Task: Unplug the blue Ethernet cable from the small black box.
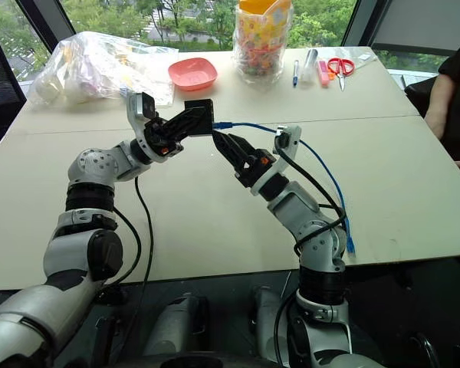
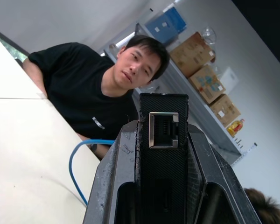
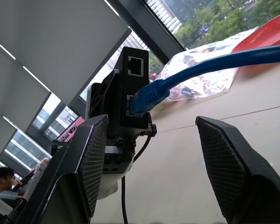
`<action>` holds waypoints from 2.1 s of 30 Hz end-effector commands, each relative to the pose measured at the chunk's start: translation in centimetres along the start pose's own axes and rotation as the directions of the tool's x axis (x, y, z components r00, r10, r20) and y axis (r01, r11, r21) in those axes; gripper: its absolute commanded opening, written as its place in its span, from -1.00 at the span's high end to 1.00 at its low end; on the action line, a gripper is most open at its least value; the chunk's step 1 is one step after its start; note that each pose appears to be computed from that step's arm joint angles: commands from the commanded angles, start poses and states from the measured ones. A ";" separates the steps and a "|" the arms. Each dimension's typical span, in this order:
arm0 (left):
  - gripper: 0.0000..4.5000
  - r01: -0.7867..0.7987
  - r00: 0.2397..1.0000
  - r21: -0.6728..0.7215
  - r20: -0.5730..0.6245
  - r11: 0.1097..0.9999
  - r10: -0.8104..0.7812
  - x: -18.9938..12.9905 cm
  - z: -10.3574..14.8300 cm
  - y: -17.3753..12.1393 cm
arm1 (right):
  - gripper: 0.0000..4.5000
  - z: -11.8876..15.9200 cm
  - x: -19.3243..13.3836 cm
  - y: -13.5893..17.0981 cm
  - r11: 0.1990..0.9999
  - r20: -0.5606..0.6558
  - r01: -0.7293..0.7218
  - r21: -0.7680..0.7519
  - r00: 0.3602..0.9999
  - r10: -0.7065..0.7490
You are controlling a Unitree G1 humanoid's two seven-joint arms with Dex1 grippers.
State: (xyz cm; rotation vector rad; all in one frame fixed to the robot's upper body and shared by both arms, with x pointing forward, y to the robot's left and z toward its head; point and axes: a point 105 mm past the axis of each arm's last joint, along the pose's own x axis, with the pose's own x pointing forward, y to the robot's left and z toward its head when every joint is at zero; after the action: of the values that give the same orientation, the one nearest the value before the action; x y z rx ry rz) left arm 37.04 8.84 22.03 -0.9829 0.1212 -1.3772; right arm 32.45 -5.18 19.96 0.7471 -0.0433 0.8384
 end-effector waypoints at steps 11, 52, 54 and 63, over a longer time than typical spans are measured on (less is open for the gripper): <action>0.76 0.036 0.999 0.022 -0.003 0.999 -0.036 0.4 -0.3 -1.3 | -0.38 1.0 0.7 1.2 0.998 0.029 -0.061 -0.025 0.998 0.062; 0.76 -0.386 0.911 0.541 0.096 0.747 0.401 -0.5 1.7 4.8 | 0.99 12.2 -3.0 -13.6 0.809 0.196 0.546 -0.217 0.837 -0.511; 0.76 -0.380 0.911 0.577 0.099 0.723 0.399 0.5 1.0 5.2 | 0.99 13.1 -3.1 -15.6 0.759 0.175 0.593 -0.271 0.805 -0.567; 0.76 -0.346 0.898 0.746 0.087 0.569 0.432 2.7 -1.5 6.8 | -0.84 10.7 -3.3 -19.1 0.708 0.001 0.595 -0.379 0.766 -0.643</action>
State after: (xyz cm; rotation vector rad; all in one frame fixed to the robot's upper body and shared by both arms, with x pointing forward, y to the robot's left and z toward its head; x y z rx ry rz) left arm 41.80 5.26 16.66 -0.1985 -0.0816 -0.9160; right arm 45.44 -22.46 13.80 0.3440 0.2216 0.1838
